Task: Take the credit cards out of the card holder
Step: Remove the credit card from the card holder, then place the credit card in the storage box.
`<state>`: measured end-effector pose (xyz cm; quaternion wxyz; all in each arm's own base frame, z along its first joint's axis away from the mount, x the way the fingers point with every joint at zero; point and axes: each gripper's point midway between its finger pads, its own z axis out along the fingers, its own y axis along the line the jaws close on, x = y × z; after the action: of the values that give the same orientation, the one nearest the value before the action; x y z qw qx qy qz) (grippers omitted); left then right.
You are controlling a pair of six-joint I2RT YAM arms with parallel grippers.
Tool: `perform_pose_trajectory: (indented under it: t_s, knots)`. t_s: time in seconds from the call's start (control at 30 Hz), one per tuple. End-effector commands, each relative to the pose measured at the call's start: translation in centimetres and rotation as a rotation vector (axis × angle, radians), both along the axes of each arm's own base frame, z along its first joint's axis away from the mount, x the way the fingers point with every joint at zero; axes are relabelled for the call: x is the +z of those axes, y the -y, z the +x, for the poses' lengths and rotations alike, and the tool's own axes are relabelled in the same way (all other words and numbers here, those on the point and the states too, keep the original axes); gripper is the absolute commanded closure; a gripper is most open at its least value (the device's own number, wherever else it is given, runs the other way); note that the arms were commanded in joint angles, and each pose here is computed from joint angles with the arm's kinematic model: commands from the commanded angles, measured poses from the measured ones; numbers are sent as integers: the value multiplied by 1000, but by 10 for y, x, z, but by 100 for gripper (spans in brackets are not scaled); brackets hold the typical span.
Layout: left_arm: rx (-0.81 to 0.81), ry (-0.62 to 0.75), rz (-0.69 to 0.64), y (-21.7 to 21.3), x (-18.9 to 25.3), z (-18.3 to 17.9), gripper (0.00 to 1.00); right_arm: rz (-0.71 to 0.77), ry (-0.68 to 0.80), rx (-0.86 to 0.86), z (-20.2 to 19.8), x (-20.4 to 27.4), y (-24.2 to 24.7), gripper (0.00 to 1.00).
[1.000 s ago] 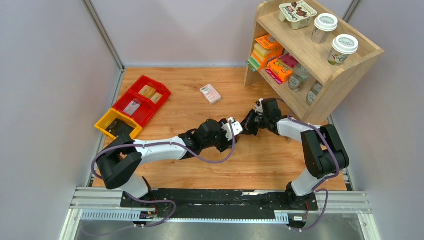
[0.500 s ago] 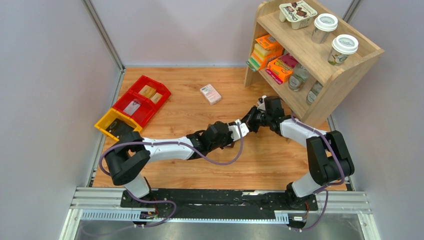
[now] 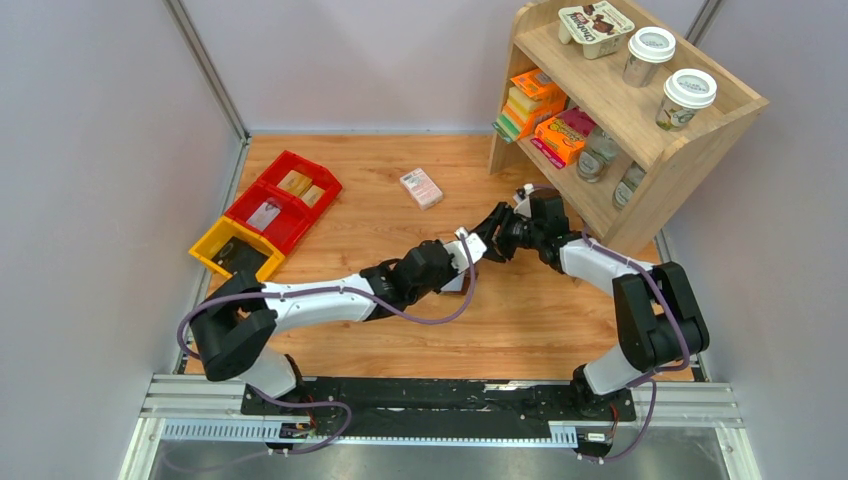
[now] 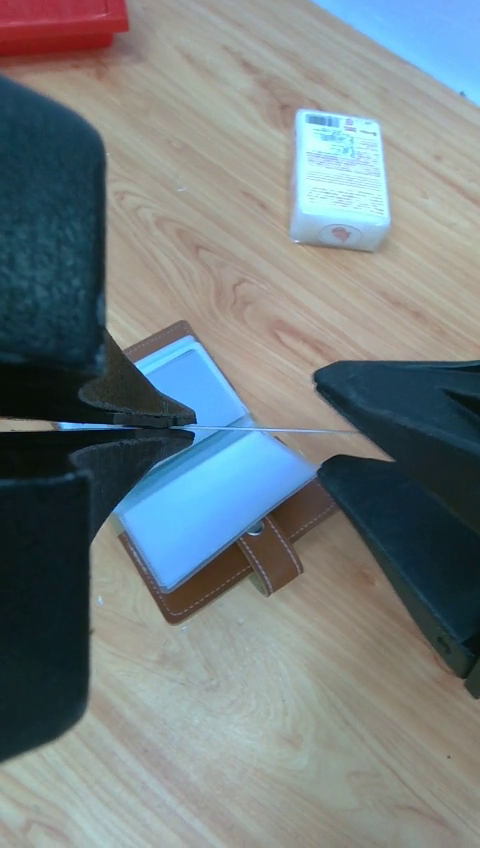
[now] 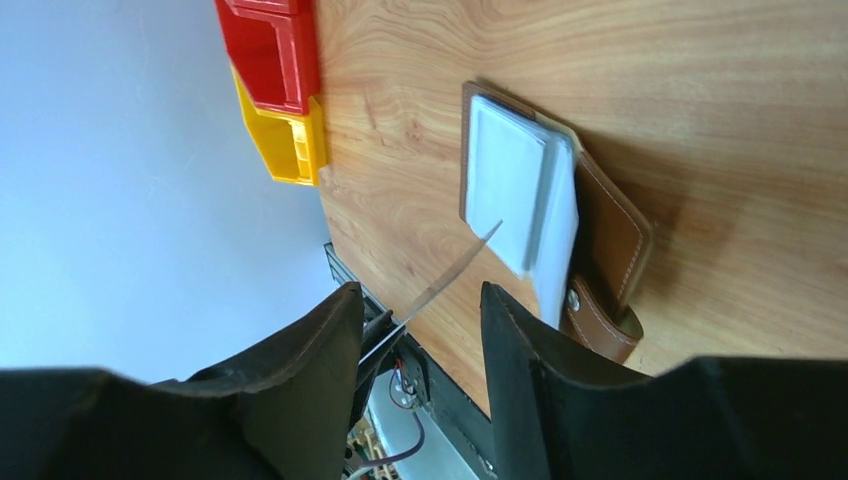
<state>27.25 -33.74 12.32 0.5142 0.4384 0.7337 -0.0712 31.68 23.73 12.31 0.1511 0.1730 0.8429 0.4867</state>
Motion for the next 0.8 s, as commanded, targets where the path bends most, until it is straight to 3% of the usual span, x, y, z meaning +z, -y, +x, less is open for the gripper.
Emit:
perform_pose_trajectory:
  t_s: [0.0, 0.3, 0.43, 0.77]
  knots:
    - [114, -78, -72, -26, 4, -1, 100, 48, 211, 37, 13, 40, -8, 49]
    - [376, -257, -188, -110, 5, 7, 100, 56, 332, 122, 8, 52, -28, 41]
    - [539, -341, -280, -166, 9, 10, 100, -1, 343, 182, 0, 42, -37, 39]
    - [1027, -401, -557, -322, 38, 8, 100, -86, 344, 274, -18, 19, -48, 30]
